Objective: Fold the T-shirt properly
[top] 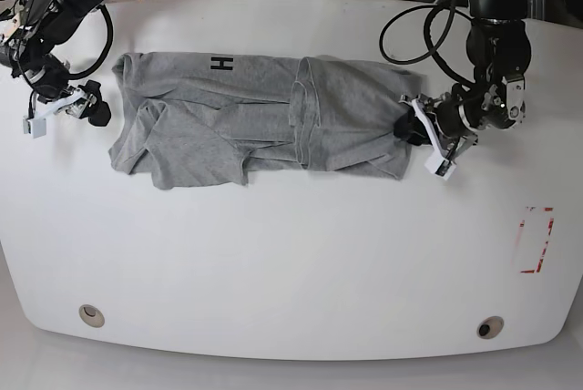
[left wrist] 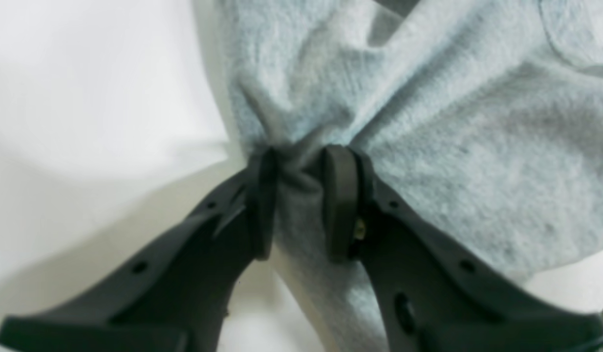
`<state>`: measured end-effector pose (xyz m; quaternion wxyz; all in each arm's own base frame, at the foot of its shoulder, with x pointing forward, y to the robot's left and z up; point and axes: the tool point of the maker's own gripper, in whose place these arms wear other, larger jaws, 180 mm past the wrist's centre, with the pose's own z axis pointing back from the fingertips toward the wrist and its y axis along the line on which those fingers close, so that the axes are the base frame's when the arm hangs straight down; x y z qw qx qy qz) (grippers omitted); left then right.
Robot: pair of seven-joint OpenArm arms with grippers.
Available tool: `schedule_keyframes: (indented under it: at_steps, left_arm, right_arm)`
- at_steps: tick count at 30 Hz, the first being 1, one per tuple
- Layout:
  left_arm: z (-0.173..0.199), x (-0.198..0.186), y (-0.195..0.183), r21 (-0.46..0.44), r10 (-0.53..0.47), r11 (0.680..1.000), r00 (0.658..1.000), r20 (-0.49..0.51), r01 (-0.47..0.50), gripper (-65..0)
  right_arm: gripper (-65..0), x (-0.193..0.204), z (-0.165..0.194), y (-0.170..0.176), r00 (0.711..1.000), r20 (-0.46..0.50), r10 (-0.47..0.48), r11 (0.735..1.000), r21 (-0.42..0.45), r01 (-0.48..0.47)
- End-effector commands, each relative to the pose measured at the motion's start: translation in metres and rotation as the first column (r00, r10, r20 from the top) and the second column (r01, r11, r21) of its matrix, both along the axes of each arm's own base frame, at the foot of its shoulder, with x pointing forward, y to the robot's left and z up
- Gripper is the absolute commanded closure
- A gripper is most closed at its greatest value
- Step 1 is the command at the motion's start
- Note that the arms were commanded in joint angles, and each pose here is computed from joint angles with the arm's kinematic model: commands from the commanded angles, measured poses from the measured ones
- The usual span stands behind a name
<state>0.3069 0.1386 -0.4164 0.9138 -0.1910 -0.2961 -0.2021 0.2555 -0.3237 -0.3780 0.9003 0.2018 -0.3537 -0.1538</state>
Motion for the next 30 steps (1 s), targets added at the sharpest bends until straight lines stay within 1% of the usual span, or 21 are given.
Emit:
schedule_keyframes:
  at_steps: [1, 3, 6, 11, 15, 19, 22, 28, 30]
  left_arm:
    - [-0.009, -0.008, 0.006, 0.067, -0.017, 0.998, 0.999, -0.044, 0.020, -14.7]
    - [-0.010, -0.008, 0.007, 0.076, -0.019, 0.997, 0.999, -0.045, 0.023, -14.7]
    - [-0.007, -0.007, 0.006, 0.079, -0.023, 0.997, 0.999, -0.035, 0.025, -14.7]
    - [-0.008, -0.007, 0.006, 0.083, -0.023, 0.996, 0.999, -0.037, 0.026, -14.7]
    - [-0.006, -0.006, 0.005, 0.084, -0.025, 0.996, 0.999, -0.030, 0.027, -14.7]
    - [-0.006, -0.006, 0.005, 0.084, -0.025, 0.996, 0.999, -0.030, 0.027, -14.7]
    - [-0.006, -0.006, 0.005, 0.084, -0.025, 0.996, 0.999, -0.030, 0.027, -14.7]
    - [-0.007, -0.006, 0.005, 0.084, -0.025, 0.996, 0.999, -0.031, 0.027, -14.7]
    - [-0.007, -0.007, 0.005, 0.084, -0.025, 0.996, 0.999, -0.033, 0.027, -14.7]
  right_arm:
    - [-43.9, 0.010, 0.008, -0.003, 0.998, 0.056, -0.013, 1.000, 0.021, 0.012]
    - [-43.8, 0.010, 0.005, 0.001, 0.998, 0.061, -0.015, 0.999, 0.043, 0.012]
    - [-43.8, 0.013, 0.000, 0.015, 0.998, 0.055, 0.011, 0.998, 0.061, -0.014]
    - [-43.8, 0.014, -0.007, 0.030, 0.998, 0.049, 0.026, 0.996, 0.084, -0.030]
    - [-43.8, 0.015, -0.015, 0.051, 0.998, 0.049, 0.033, 0.991, 0.130, -0.039]
    - [-43.8, 0.021, -0.019, 0.075, 0.995, 0.048, 0.086, 0.984, 0.151, -0.092]
    - [-43.8, 0.027, -0.020, 0.089, 0.992, 0.064, 0.106, 0.980, 0.160, -0.115]
    - [-43.4, 0.032, -0.019, 0.097, 0.989, 0.082, 0.121, 0.978, 0.161, -0.133]
    - [-41.7, 0.032, -0.019, 0.095, 0.990, 0.081, 0.119, 0.979, 0.156, -0.130]
